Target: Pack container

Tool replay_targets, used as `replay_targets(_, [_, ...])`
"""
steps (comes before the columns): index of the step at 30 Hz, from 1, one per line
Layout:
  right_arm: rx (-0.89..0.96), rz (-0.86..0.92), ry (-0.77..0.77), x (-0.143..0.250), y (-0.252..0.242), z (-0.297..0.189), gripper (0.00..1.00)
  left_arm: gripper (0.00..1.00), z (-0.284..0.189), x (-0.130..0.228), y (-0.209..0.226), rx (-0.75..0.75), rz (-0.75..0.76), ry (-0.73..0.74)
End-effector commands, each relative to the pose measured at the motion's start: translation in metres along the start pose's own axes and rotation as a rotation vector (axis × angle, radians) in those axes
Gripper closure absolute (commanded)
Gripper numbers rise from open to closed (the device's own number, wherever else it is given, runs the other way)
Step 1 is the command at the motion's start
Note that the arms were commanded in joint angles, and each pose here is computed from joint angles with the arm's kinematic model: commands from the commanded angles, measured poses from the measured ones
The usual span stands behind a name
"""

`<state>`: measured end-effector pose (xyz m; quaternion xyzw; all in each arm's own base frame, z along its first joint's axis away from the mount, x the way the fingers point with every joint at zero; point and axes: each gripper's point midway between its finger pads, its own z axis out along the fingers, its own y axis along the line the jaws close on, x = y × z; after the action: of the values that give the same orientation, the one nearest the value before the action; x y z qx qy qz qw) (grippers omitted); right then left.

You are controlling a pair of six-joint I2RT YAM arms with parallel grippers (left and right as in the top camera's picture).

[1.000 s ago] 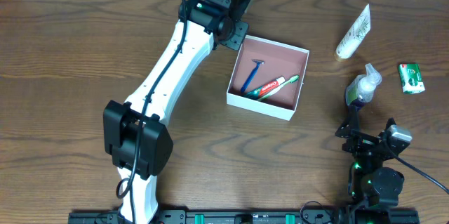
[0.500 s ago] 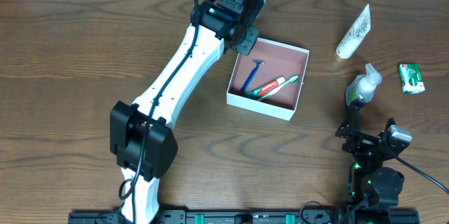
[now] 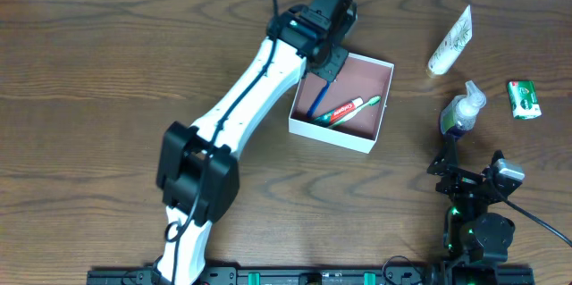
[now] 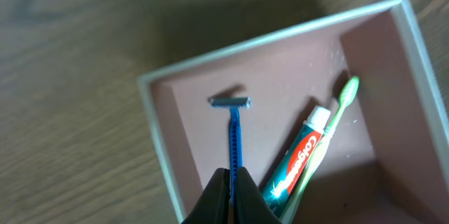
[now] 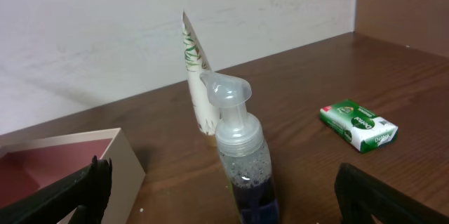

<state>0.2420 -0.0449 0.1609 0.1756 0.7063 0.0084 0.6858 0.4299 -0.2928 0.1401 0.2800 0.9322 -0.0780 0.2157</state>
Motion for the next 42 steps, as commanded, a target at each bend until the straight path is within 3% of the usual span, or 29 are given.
replay_targets(1, [-0.009, -0.017, 0.002, 0.001, 0.003, 0.000, 0.01, 0.94, 0.032, 0.022, -0.005, 0.009, -0.001, 0.090])
replay_targets(20, [-0.009, -0.017, 0.002, 0.001, 0.003, 0.000, 0.01, 0.94, 0.090, 0.062, -0.005, 0.006, -0.002, 0.245])
replay_targets(42, [-0.009, -0.017, 0.002, 0.001, 0.002, 0.000, 0.01, 0.94, 0.116, 0.072, 0.008, -0.066, 0.004, 0.271])
